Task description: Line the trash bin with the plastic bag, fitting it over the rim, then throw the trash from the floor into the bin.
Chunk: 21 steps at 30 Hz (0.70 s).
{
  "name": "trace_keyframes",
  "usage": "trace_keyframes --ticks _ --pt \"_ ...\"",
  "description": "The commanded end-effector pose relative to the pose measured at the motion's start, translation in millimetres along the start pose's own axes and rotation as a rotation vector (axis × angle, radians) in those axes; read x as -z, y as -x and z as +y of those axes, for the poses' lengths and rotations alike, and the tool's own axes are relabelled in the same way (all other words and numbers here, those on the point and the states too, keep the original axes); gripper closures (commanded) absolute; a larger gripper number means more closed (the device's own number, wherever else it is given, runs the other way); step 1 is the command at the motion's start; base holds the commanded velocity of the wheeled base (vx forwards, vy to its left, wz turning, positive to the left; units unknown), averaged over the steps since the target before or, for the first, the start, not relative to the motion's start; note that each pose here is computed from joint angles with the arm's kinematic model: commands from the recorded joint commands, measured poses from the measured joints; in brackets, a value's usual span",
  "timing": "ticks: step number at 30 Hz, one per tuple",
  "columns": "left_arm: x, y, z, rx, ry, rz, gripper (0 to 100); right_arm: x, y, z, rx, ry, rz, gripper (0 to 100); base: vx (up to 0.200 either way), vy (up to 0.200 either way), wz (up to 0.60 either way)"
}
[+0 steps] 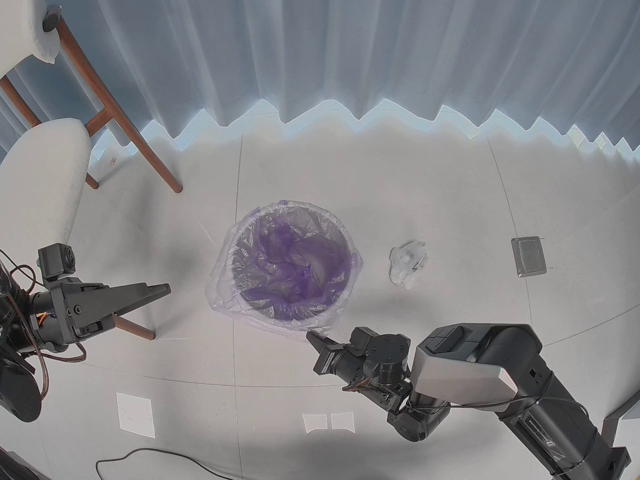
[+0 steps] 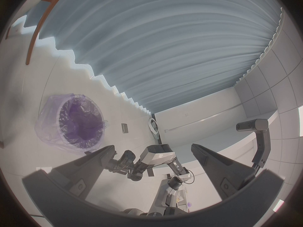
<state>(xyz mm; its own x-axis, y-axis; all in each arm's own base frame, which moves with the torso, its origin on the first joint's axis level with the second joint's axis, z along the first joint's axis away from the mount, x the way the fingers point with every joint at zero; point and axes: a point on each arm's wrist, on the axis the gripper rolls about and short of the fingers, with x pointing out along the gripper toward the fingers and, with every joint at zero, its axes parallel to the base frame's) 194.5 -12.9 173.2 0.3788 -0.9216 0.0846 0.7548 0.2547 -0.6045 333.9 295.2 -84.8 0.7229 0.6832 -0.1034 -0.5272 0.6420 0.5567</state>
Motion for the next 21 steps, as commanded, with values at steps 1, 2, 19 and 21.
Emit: trace_keyframes --ticks 1,2,19,21 --pt "2.4 -1.7 0.0 0.007 0.008 0.009 0 -2.2 -2.8 -2.5 0.025 -0.096 0.024 100 0.0 0.0 0.0" --pt "2.5 -2.0 -0.1 0.007 0.008 0.009 0 -3.2 -3.1 -3.6 0.03 -0.122 0.026 100 0.0 0.0 0.0" --pt "5.6 -4.2 0.0 0.016 0.019 0.021 0 -22.7 -26.2 -8.1 0.097 -0.293 0.068 100 0.0 0.0 0.0" --pt "5.4 -4.2 -0.5 0.017 0.016 0.02 0 -24.4 -26.6 -7.1 0.108 -0.321 0.075 100 0.0 0.0 0.0"
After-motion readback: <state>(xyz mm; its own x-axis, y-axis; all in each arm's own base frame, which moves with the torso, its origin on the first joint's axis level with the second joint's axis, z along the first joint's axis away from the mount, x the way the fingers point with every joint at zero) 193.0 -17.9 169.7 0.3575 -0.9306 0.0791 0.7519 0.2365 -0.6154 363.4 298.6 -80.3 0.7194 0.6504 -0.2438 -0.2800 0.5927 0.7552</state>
